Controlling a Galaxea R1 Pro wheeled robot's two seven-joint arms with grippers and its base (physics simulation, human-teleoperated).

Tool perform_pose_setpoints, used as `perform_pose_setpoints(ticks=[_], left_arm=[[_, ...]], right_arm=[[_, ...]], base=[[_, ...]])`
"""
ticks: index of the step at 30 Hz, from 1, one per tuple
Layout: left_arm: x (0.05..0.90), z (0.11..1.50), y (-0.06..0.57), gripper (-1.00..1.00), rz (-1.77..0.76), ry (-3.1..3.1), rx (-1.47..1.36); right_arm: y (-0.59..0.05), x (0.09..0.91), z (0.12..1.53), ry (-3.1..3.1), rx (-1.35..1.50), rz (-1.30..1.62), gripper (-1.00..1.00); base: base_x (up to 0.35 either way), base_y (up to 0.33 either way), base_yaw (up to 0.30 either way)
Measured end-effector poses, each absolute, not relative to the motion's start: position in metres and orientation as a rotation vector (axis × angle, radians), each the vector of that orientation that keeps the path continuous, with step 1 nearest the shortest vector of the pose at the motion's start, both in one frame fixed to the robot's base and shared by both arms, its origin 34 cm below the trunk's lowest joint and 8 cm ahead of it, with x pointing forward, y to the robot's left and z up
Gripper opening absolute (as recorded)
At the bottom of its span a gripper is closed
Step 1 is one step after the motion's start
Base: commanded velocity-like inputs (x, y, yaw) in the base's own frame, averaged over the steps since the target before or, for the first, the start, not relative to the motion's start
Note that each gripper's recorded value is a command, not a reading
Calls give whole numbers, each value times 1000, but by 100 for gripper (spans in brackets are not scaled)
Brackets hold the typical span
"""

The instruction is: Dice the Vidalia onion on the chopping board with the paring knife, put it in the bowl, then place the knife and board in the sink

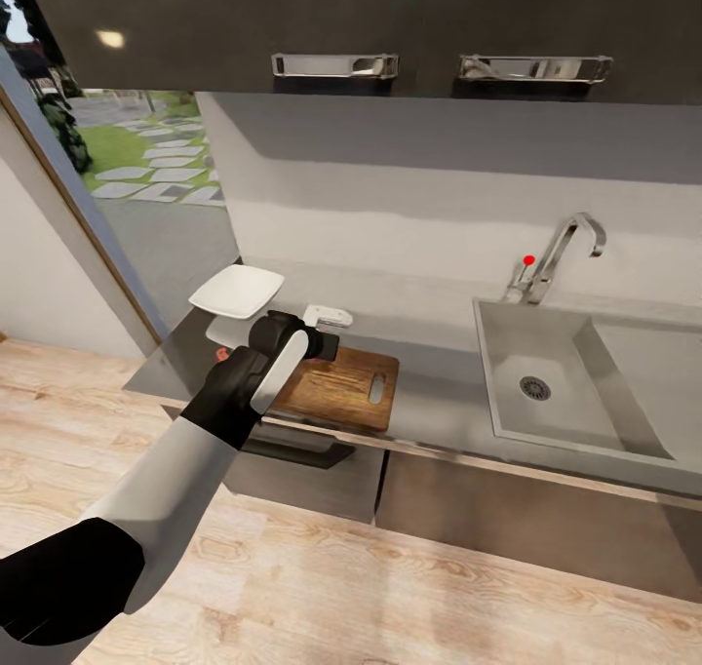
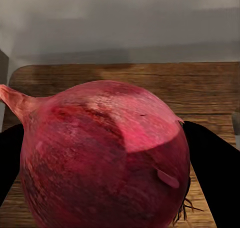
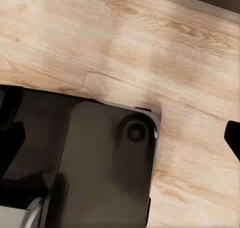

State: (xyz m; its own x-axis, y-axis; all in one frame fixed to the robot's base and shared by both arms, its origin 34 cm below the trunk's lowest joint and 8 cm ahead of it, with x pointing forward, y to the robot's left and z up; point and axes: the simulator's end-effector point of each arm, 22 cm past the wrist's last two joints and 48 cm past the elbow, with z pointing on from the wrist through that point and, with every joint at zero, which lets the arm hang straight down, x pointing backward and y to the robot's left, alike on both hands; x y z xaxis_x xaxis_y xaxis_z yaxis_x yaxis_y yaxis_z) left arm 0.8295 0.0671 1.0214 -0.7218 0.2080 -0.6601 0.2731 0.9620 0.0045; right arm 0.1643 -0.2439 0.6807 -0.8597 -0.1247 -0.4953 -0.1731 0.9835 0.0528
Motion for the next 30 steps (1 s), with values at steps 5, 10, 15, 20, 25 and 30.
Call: perform_pose_setpoints(ticks=[5, 10, 15, 20, 25, 30], left_arm=[[829, 1021, 66, -100, -122, 2402, 337], [829, 1021, 67, -100, -120, 2403, 336], [829, 1020, 68, -100, -119, 2404, 336], [829, 1020, 68, -100, -119, 2404, 336], [829, 1019, 68, -100, -118, 2407, 336], [828, 1016, 69, -100, -115, 2414, 336]], right_arm=[[-244, 164, 681, 2618, -210, 130, 100], [-244, 164, 681, 2618, -210, 130, 100], [-244, 164, 681, 2618, -210, 130, 100], [-244, 164, 681, 2618, -210, 130, 100], [-244, 164, 681, 2618, -210, 130, 100], [-244, 164, 681, 2618, -210, 130, 100]], base=[[-1, -16, 0], [0, -142, 0], [0, -17, 0], [0, -2, 0], [0, 0, 0], [-16, -5, 0]])
